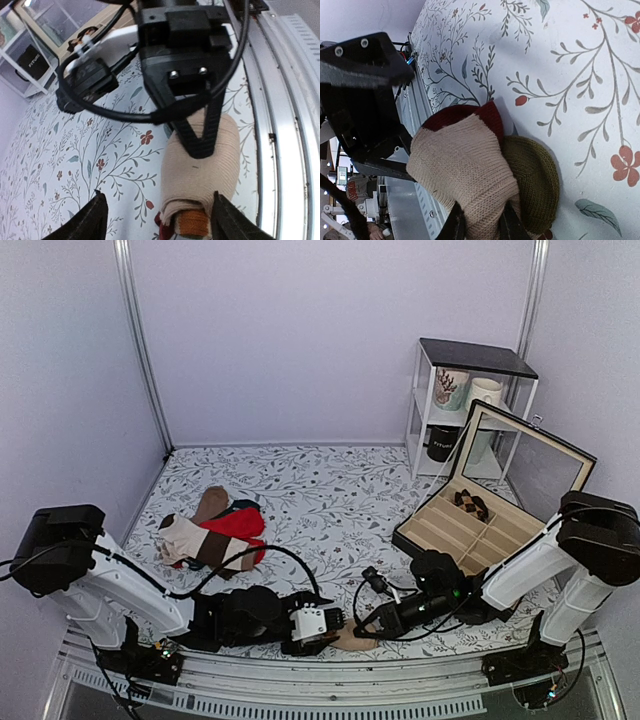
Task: Roll the socks
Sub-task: Roll a pair of socks at the center of the board.
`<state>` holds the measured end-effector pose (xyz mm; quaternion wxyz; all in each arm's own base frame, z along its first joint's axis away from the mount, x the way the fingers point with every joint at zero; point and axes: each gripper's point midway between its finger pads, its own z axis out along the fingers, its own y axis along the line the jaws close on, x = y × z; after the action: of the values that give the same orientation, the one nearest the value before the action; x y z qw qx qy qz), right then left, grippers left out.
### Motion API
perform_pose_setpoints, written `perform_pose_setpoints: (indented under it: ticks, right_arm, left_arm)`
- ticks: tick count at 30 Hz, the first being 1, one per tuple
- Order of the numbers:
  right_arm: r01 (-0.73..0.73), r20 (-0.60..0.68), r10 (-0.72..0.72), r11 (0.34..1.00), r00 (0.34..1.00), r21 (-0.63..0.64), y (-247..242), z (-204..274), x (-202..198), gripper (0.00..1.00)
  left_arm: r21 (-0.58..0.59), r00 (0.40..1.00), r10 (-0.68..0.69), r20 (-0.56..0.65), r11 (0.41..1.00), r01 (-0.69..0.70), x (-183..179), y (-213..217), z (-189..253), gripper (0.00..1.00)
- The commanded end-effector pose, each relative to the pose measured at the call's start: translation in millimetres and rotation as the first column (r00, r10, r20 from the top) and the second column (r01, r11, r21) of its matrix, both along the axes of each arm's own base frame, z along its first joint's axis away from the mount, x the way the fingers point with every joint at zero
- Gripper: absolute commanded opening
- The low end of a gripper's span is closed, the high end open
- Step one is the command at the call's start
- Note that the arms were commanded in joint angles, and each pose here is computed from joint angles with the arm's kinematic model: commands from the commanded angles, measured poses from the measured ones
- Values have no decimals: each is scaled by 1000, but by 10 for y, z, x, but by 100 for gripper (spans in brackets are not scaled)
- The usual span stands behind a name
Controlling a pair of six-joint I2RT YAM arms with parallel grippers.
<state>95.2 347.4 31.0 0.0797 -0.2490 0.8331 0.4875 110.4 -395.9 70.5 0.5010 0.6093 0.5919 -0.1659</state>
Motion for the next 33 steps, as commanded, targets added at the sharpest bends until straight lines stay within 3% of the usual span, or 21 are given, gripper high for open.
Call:
perform_pose_setpoints:
  ticks: [1, 16, 23, 33]
  right_arm:
    - [-51, -241, -23, 953, 970, -298, -526, -647, -390, 3]
    - [-38, -232, -48, 935, 972, -353, -573, -727, -343, 3]
    - [-41, -242, -51, 931, 969, -362, -602, -748, -365, 3]
    - [-45, -245, -48, 931, 968, -362, -584, -749, -360, 3]
  left_arm:
    - [-27, 994, -106, 16, 994, 107, -160, -114, 69, 67]
    - [37, 974, -226, -29, 973, 227, -495, -246, -119, 65]
    - [58, 990, -131, -44, 989, 133, -380, -153, -302, 61]
    - [91, 992, -101, -73, 990, 107, -357, -128, -508, 52]
